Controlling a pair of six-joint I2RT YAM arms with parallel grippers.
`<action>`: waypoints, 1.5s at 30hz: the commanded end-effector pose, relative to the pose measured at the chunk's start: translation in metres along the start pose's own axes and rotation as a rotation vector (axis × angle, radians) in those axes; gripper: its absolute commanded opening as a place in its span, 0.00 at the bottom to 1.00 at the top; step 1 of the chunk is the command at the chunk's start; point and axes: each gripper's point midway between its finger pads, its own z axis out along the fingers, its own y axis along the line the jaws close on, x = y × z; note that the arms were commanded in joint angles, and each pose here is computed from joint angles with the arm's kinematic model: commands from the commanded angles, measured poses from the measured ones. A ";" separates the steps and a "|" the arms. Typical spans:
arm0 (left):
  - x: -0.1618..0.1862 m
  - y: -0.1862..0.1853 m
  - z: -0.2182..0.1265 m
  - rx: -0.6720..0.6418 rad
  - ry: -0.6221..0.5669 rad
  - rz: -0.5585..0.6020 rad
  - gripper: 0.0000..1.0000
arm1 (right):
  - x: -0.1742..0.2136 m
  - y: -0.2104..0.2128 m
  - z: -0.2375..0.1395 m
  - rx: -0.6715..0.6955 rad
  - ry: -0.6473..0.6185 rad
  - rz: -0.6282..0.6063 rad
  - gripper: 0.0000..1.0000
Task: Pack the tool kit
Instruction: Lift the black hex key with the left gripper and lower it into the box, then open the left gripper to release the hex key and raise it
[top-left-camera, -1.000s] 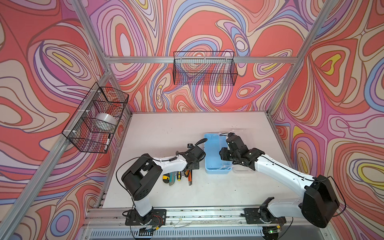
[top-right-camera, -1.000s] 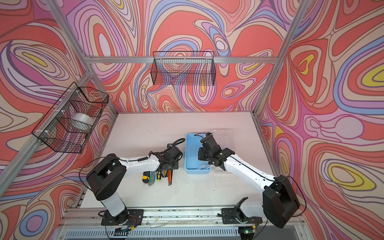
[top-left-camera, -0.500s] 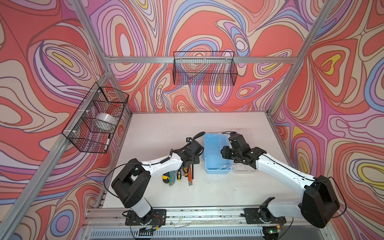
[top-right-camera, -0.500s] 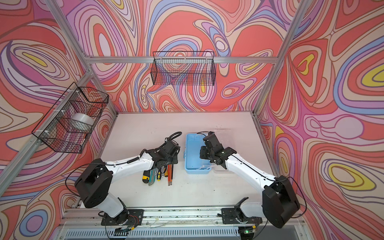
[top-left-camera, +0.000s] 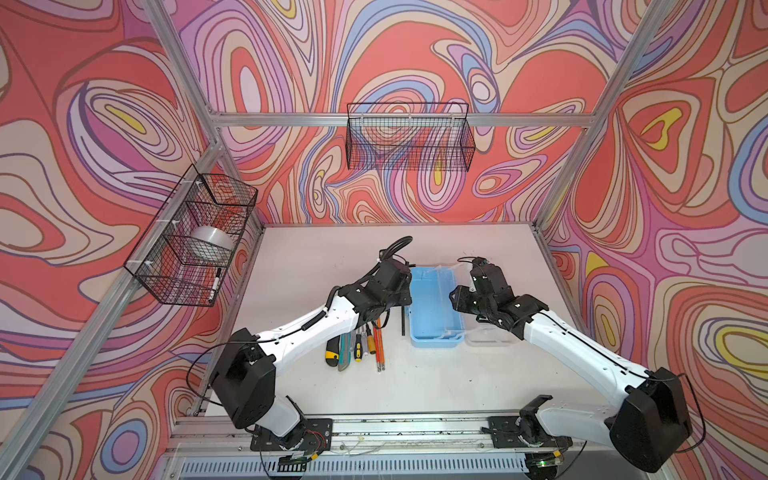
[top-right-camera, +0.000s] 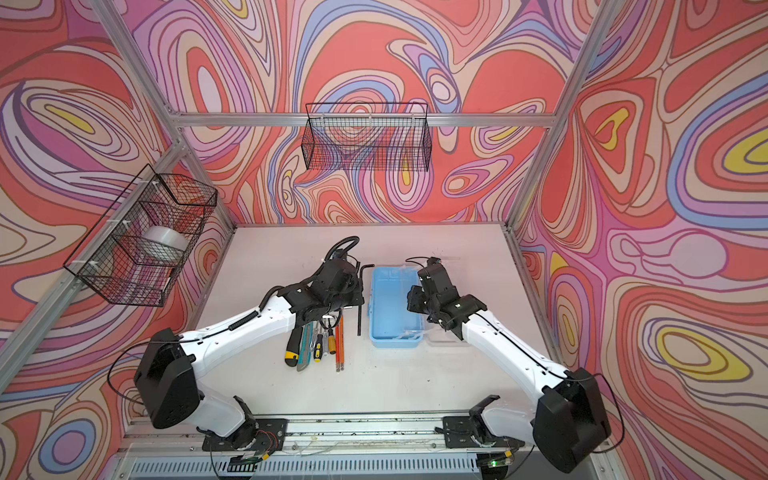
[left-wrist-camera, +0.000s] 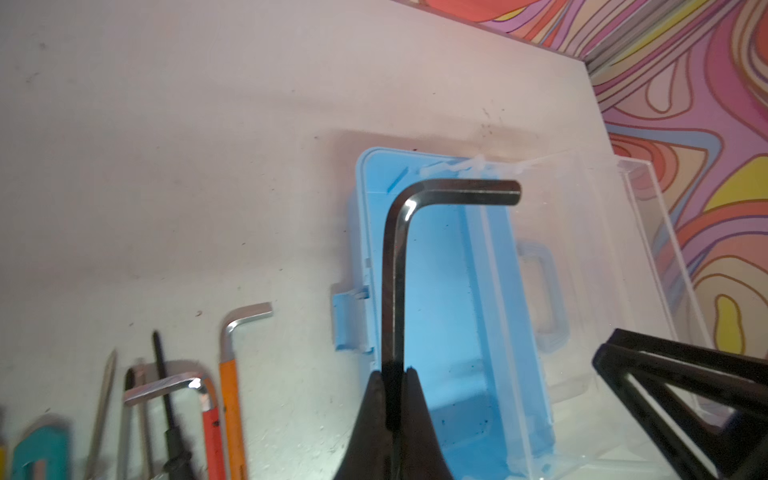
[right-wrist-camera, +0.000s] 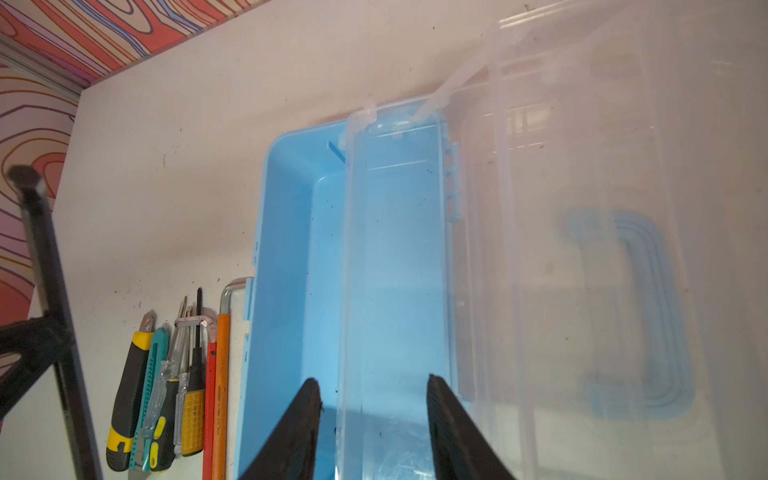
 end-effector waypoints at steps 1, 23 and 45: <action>0.000 -0.030 0.021 0.079 0.019 -0.006 0.00 | -0.001 -0.005 -0.008 0.003 -0.010 -0.004 0.44; 0.041 -0.016 0.125 -0.047 0.158 -0.059 0.00 | 0.002 -0.019 -0.013 0.010 -0.013 0.012 0.45; 0.042 -0.012 0.128 -0.051 0.185 -0.060 0.37 | -0.013 -0.009 -0.014 -0.006 -0.033 -0.005 0.46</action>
